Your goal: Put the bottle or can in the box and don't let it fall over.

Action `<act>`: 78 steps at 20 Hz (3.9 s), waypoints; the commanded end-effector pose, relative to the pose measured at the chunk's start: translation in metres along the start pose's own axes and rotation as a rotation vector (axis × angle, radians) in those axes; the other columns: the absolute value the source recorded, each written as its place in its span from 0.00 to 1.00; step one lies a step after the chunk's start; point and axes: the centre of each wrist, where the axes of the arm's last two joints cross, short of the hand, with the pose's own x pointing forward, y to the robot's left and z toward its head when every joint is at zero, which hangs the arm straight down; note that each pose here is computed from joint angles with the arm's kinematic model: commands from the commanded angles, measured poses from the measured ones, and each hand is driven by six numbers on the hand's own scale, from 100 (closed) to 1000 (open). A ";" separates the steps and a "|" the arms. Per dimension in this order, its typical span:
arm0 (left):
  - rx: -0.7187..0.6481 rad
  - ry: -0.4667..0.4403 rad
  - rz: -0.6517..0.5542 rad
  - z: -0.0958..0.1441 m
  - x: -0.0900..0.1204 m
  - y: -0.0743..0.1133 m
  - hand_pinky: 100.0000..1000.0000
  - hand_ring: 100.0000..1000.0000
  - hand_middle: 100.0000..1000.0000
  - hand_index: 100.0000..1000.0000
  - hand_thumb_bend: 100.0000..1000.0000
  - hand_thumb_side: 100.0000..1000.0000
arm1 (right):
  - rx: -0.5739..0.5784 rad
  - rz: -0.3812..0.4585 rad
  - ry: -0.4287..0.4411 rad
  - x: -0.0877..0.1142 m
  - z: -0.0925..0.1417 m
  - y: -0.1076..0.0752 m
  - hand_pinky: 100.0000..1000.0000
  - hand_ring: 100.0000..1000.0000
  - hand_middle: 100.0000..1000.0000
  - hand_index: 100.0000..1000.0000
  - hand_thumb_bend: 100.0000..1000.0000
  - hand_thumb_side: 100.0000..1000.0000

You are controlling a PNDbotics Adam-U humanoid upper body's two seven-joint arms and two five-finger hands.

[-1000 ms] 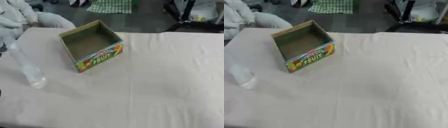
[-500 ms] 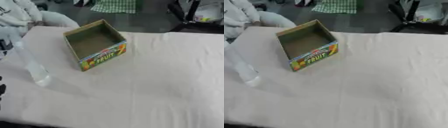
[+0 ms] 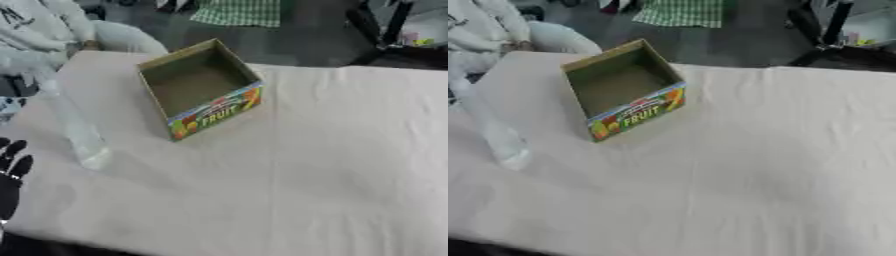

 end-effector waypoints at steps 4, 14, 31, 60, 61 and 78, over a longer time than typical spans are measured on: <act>-0.050 0.023 -0.019 -0.003 0.010 -0.012 0.03 0.35 0.27 0.90 0.37 0.97 | 0.024 0.007 -0.035 0.010 -0.006 0.000 0.85 0.96 1.00 1.00 0.00 0.66; -0.086 0.082 -0.008 -0.008 0.013 -0.026 0.02 0.33 0.26 0.91 0.35 0.99 | 0.028 0.003 -0.036 0.010 -0.006 0.001 0.85 0.96 1.00 1.00 0.00 0.66; -0.112 0.162 -0.013 -0.012 0.017 -0.042 0.00 0.23 0.20 0.88 0.32 1.00 | 0.041 0.000 -0.037 0.009 -0.007 0.003 0.85 0.96 1.00 1.00 0.00 0.66; -0.149 0.193 0.064 -0.023 0.038 -0.075 0.00 0.12 0.15 0.90 0.28 1.00 | 0.042 -0.004 -0.040 0.010 -0.006 0.002 0.85 0.96 1.00 1.00 0.00 0.66; -0.150 0.195 0.066 -0.023 0.038 -0.076 0.00 0.12 0.15 0.90 0.28 1.00 | 0.041 -0.005 -0.040 0.010 -0.006 0.002 0.85 0.96 1.00 1.00 0.00 0.66; -0.126 0.212 0.069 -0.028 0.044 -0.084 0.00 0.06 0.14 0.89 0.26 1.00 | 0.042 -0.005 -0.034 0.008 -0.005 0.002 0.85 0.96 1.00 1.00 0.00 0.66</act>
